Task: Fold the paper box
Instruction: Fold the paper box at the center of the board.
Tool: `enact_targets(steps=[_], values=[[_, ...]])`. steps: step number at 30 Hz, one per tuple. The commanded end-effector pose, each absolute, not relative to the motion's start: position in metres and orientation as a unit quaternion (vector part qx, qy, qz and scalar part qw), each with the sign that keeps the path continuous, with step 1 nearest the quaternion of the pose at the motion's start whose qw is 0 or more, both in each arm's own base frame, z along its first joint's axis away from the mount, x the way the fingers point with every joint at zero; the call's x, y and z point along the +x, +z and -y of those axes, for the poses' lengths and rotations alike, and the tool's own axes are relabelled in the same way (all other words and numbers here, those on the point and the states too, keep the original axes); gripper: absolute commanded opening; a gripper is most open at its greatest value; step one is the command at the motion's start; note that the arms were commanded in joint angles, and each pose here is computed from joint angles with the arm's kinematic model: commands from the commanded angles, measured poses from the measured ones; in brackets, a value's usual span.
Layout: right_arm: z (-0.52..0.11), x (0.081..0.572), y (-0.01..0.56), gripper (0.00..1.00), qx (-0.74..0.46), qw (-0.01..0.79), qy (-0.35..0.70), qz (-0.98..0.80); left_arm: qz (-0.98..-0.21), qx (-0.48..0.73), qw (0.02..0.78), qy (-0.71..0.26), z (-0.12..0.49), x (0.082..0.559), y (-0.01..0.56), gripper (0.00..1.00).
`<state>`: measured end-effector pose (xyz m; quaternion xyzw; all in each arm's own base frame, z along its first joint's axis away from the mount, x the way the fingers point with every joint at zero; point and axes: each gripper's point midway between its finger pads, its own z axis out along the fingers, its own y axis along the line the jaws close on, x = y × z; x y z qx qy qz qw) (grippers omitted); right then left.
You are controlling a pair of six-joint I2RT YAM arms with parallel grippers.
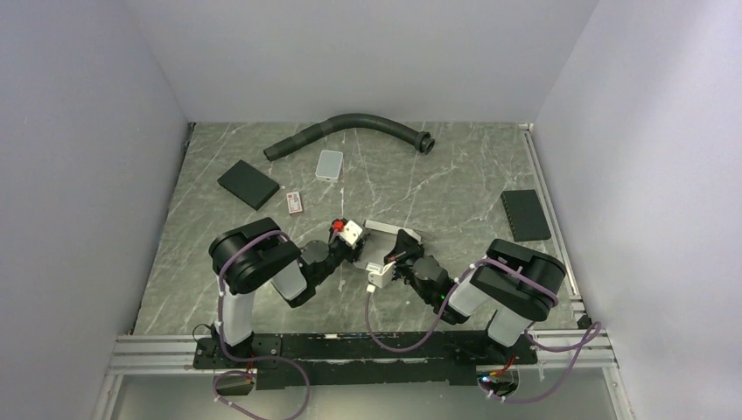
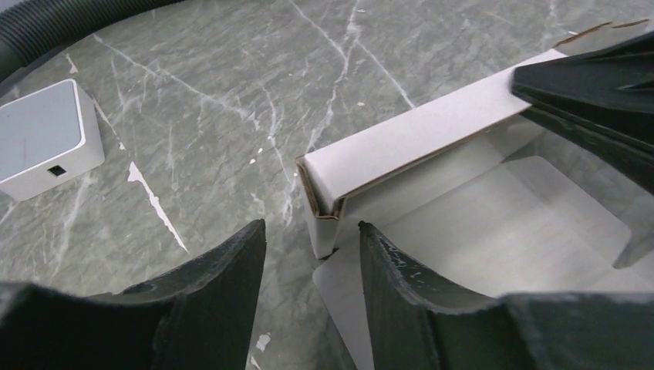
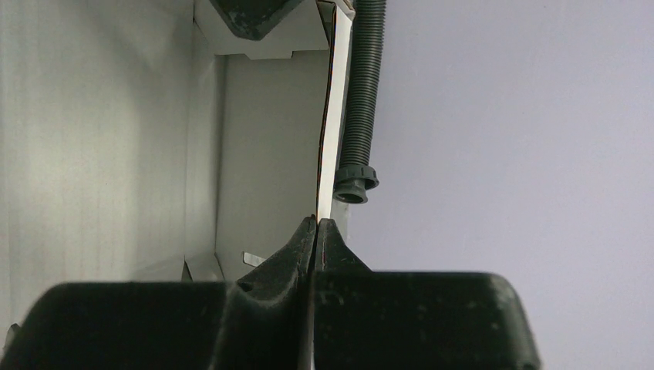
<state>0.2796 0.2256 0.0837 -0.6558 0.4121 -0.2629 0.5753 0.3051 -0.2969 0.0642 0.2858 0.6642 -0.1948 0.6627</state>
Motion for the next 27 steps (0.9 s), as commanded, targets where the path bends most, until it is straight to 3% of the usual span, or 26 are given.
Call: enact_targets(steps=[1,9,21,27], values=[[-0.234,0.275,0.074,0.0,-0.668,0.573,-0.233,-0.414,-0.65,0.266,0.683,-0.201,0.297,0.32,0.077,0.51],[-0.235,0.274,0.075,0.0,-0.667,0.575,-0.228,-0.415,-0.652,0.254,0.679,-0.224,0.31,0.33,0.074,0.39],[-0.252,0.261,0.073,0.0,-0.674,0.583,-0.204,-0.405,-0.659,0.193,0.702,-0.189,0.312,0.349,0.081,0.07],[-0.26,0.256,0.072,0.0,-0.675,0.584,-0.192,-0.407,-0.659,0.174,0.712,-0.167,0.318,0.35,0.083,0.0]])
